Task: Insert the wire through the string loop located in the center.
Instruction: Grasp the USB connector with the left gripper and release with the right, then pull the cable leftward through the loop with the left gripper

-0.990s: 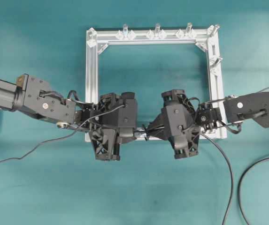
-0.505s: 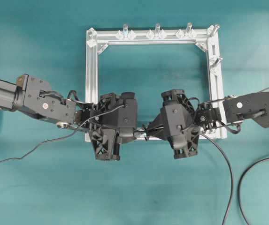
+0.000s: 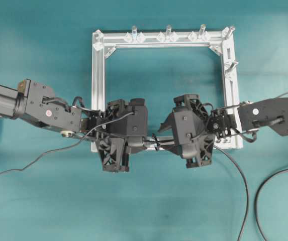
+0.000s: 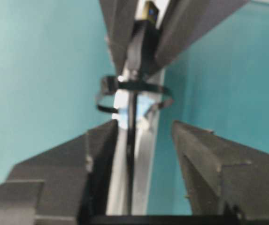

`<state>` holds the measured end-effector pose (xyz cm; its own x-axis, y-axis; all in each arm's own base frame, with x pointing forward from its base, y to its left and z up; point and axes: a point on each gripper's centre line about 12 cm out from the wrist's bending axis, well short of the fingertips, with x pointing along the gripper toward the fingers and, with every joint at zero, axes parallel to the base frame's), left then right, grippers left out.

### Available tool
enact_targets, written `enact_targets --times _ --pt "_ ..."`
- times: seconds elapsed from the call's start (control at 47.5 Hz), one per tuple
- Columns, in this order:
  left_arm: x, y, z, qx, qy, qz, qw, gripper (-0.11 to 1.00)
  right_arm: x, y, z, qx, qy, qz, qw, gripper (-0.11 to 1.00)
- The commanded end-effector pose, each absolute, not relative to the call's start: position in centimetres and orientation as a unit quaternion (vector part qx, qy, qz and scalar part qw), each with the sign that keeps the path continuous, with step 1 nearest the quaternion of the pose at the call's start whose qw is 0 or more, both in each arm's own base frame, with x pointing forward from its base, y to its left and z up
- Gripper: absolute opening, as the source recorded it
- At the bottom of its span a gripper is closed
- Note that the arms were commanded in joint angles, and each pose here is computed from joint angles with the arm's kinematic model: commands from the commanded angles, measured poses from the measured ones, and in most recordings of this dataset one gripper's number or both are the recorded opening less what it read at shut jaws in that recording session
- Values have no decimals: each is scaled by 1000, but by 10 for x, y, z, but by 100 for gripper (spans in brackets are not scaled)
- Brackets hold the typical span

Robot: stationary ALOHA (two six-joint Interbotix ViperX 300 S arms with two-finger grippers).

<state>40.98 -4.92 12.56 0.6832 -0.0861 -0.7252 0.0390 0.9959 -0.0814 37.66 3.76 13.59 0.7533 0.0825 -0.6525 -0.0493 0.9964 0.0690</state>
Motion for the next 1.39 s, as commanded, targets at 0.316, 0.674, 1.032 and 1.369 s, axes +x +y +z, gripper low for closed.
enact_targets --times 0.316,0.674,1.032,1.369 --pt "415 -50 150 -33 366 -37 929 16 383 39 148 24 333 37 942 50" --pt "396 -40 151 -35 384 -27 922 16 386 39 151 25 328 37 944 50" --pt "376 -32 150 -38 391 -19 919 16 385 39 153 24 326 38 944 50" --pt "353 -30 145 -39 404 -17 914 16 381 38 152 23 341 34 939 50"
